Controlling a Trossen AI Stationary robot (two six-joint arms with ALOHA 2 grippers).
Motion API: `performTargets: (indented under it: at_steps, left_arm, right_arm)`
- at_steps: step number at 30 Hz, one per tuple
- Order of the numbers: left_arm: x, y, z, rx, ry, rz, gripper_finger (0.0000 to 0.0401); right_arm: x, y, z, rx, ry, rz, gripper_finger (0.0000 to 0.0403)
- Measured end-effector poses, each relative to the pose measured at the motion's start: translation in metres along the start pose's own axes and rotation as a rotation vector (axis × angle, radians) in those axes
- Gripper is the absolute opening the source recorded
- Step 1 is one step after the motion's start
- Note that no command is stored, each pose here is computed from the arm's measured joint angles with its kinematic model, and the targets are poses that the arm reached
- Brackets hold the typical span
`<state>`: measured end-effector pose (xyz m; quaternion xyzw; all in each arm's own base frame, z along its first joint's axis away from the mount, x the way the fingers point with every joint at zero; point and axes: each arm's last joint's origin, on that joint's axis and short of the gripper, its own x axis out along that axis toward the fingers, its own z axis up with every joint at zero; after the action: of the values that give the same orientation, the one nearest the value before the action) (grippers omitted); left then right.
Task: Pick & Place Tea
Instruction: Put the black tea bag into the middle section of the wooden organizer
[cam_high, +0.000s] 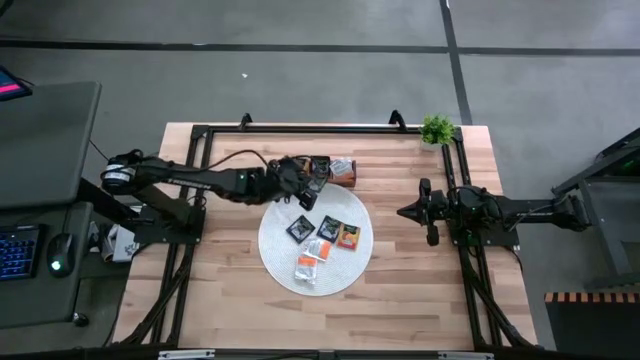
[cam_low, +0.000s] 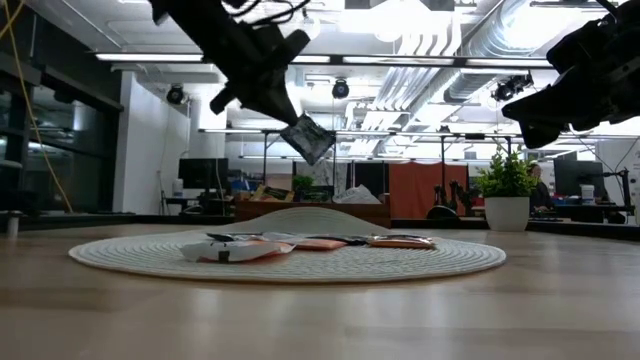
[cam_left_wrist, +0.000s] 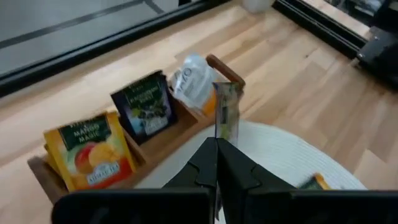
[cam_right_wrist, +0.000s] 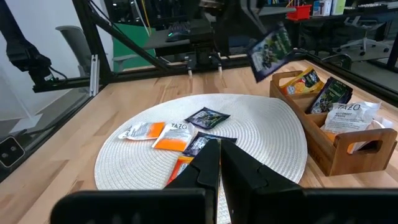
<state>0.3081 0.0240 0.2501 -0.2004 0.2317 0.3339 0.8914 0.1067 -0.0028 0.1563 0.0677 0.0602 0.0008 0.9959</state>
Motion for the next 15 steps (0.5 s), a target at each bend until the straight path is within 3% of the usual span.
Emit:
performTargets:
  at_steps: [8, 15]
  left_arm:
    - [0.017, 0.018, 0.01, 0.053, -0.085, -0.07, 0.0]
    - [0.044, 0.033, 0.008, 0.072, -0.078, -0.043, 0.0]
  right_arm:
    - [0.0, 0.0, 0.0, 0.0, 0.0, 0.0, 0.0012]
    - [0.0, 0.0, 0.0, 0.0, 0.0, 0.0, 0.0012]
